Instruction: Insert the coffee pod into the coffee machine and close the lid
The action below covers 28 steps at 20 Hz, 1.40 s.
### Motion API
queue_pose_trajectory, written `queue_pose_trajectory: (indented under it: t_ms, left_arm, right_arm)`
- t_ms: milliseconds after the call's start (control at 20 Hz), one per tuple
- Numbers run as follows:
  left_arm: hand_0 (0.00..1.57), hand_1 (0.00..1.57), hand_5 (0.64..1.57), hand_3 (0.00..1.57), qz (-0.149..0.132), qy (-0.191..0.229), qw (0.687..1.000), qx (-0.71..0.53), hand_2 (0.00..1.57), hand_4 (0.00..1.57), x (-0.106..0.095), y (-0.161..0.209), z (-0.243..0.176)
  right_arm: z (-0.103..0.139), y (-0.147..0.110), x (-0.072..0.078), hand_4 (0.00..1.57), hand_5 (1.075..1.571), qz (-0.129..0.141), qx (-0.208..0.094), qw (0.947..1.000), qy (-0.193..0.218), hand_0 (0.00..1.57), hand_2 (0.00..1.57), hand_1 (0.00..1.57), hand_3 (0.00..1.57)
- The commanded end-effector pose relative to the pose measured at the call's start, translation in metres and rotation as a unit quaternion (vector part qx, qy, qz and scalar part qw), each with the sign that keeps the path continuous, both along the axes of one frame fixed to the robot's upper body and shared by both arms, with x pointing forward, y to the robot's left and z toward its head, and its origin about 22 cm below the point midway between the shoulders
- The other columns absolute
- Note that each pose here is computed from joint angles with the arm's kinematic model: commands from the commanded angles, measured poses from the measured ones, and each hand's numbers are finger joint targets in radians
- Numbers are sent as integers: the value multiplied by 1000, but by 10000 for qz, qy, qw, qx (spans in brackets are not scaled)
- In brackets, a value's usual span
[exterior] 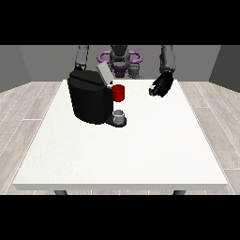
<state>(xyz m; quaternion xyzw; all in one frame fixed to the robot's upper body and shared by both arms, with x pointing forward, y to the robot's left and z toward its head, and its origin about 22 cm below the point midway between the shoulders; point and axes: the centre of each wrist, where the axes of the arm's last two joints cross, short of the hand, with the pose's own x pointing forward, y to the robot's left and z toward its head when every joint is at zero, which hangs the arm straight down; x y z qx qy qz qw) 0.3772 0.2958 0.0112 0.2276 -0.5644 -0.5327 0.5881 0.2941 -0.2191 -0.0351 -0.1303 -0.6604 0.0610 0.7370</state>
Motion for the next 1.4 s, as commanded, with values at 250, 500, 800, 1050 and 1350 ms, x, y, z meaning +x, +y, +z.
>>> queue_pose_trajectory:
  t_ms: [250, 500, 800, 1050, 1350]
  left_arm:
    - [1418, 1418, 1571, 1334, -431, 214, 9988, -132, 1400, 534, 25, -30, 48]
    - [1418, 1418, 1571, 1334, -300, 3, 9994, -154, 1400, 534, 41, -53, 80]
    - [1416, 1416, 1571, 1378, -87, -186, 9993, -317, 1421, 537, 61, -58, 128]
    - [1235, 1235, 1571, 1266, 27, -380, 9968, -700, 1265, 502, 72, -44, 192]
    - [1174, 1174, 1571, 1266, 33, -762, 9944, -729, 1254, 479, 78, -65, 223]
  right_arm:
    - [-13, 0, -2, 0, 1571, -100, 88, 9998, 169, 0, 0, 0, 0]
    - [0, 8, 8, 0, 1571, 3, 272, 9996, -91, 0, 0, 0, 0]
    - [22, 17, 13, 0, 1571, 343, 109, 9988, -325, 0, 0, 0, 0]
    - [36, -9, 24, 0, 1571, 288, 122, 9986, -437, 0, 0, 0, 0]
    - [62, 12, 39, 263, 1571, 269, 279, 9970, -667, 0, 0, 0, 0]
